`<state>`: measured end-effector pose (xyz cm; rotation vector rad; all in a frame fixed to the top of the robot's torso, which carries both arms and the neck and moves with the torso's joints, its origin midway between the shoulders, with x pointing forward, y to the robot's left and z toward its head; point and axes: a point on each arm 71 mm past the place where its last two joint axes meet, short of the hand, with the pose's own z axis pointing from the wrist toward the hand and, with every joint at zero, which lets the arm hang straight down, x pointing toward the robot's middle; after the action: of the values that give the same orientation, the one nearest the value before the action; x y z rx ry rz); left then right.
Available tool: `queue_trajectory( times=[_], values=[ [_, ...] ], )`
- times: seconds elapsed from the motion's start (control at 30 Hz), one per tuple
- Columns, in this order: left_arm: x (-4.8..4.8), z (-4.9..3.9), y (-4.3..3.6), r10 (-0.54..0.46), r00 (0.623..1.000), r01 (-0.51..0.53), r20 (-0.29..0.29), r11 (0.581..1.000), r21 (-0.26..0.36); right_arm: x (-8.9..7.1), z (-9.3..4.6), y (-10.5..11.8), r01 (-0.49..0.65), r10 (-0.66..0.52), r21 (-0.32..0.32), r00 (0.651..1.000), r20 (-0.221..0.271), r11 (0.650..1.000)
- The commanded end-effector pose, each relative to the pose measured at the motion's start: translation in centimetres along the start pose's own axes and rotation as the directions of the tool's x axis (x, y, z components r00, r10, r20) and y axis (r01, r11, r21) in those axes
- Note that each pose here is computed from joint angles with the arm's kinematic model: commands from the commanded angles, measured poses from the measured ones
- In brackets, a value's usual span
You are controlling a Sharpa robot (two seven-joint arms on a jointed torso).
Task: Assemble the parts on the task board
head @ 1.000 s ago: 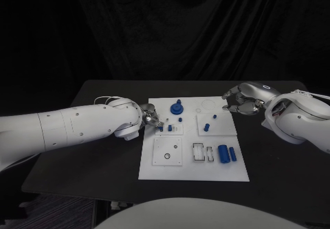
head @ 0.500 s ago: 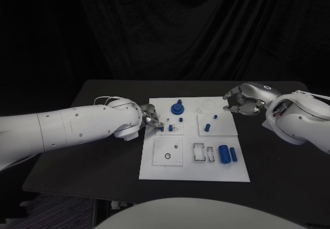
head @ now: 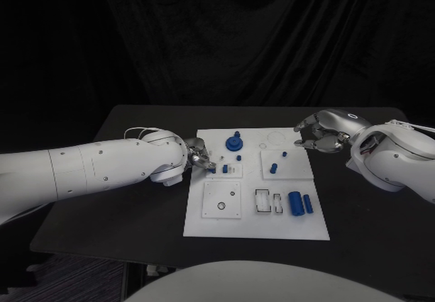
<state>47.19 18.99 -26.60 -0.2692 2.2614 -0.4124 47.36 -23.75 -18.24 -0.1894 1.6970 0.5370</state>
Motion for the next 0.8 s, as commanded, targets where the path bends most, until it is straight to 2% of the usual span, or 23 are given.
queue_trajectory(
  times=[0.03, 0.5, 0.8],
  values=[
    [0.74, 0.09, 0.23, 0.010, 0.999, -0.010, -0.034, 1.000, -0.010, 0.09, -0.04, 0.03, 0.000, 0.000, -0.003, 1.000, 0.000, 1.000],
    [1.14, 0.50, -0.22, 0.001, 1.000, -0.001, -0.023, 1.000, 0.014, 0.12, -0.03, 0.09, -0.001, 0.001, -0.005, 1.000, -0.001, 1.000],
    [1.66, 0.72, -0.15, -0.005, 1.000, 0.005, -0.025, 1.000, 0.018, 0.15, -0.07, 0.05, -0.001, 0.001, -0.003, 1.000, -0.003, 1.000]
  ],
)
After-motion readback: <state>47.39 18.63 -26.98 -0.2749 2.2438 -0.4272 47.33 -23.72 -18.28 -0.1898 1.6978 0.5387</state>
